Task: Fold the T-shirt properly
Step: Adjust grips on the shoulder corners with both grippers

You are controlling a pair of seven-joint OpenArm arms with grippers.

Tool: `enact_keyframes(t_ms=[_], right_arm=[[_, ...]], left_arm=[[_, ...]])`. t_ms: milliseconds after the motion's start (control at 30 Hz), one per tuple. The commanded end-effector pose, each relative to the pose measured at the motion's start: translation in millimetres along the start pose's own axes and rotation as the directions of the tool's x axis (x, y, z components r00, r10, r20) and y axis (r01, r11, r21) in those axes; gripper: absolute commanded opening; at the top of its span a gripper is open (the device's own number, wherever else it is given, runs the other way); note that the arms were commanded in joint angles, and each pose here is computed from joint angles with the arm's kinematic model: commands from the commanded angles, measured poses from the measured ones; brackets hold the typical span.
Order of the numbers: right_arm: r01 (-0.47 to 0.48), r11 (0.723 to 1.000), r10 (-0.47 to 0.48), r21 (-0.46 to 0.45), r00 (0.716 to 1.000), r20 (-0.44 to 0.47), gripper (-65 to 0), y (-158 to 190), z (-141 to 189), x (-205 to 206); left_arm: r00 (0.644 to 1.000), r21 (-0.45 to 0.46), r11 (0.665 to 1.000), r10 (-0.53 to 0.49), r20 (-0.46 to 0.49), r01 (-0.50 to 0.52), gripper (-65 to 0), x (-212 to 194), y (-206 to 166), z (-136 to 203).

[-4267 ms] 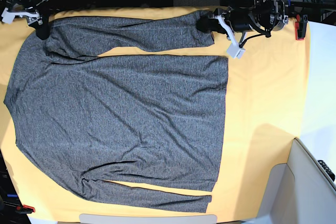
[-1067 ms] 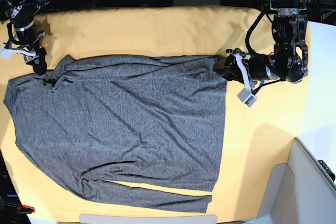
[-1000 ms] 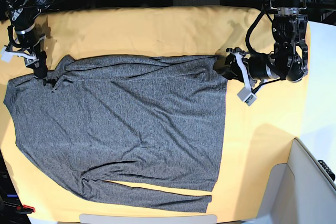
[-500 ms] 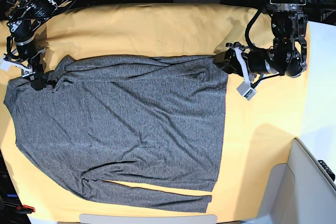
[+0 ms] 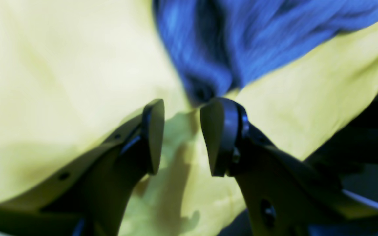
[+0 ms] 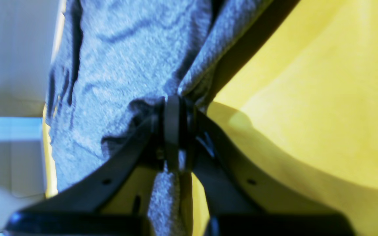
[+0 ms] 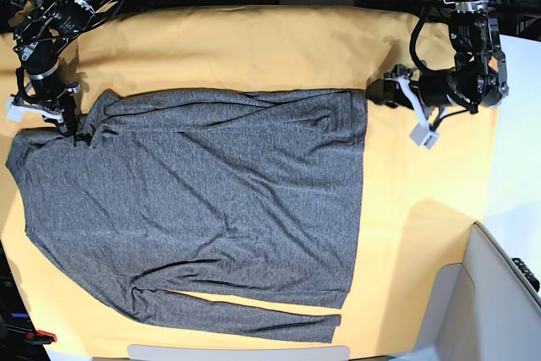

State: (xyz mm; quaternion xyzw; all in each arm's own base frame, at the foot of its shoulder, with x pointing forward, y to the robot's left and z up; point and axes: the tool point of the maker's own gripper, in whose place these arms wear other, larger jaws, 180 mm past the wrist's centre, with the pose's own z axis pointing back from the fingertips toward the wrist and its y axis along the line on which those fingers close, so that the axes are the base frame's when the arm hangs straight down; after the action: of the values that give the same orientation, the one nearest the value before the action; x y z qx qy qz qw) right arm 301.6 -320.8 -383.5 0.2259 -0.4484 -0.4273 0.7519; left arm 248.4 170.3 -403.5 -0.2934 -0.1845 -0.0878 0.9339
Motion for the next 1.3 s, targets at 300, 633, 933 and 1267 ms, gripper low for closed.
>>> enact_keyframes(t_ms=[300,633,933,1267], right_arm=[[0.059,0.998,-0.059,-0.017,0.998,-0.016,-65.0,5.2,-2.5,0.7],[0.026,1.0,-0.026,-0.01,1.0,0.015,-65.0,15.8,3.5,12.3],[0.024,1.0,-0.023,-0.011,1.0,0.014,-65.0,15.5,3.6,12.4],[0.024,1.0,-0.023,-0.011,1.0,0.014,-65.0,15.5,3.6,12.4]], left_arm=[[0.996,-0.048,0.995,0.084,-0.026,-0.085,-36.8,-9.0,2.1,-16.1],[0.995,-0.132,0.988,0.087,0.046,-0.081,-36.8,14.3,-12.0,-11.7],[0.993,-0.163,0.982,0.102,0.06,-0.092,-36.7,17.5,-17.3,-11.6],[0.992,-0.185,0.978,0.106,0.067,-0.092,-36.7,18.9,-25.3,-16.6]])
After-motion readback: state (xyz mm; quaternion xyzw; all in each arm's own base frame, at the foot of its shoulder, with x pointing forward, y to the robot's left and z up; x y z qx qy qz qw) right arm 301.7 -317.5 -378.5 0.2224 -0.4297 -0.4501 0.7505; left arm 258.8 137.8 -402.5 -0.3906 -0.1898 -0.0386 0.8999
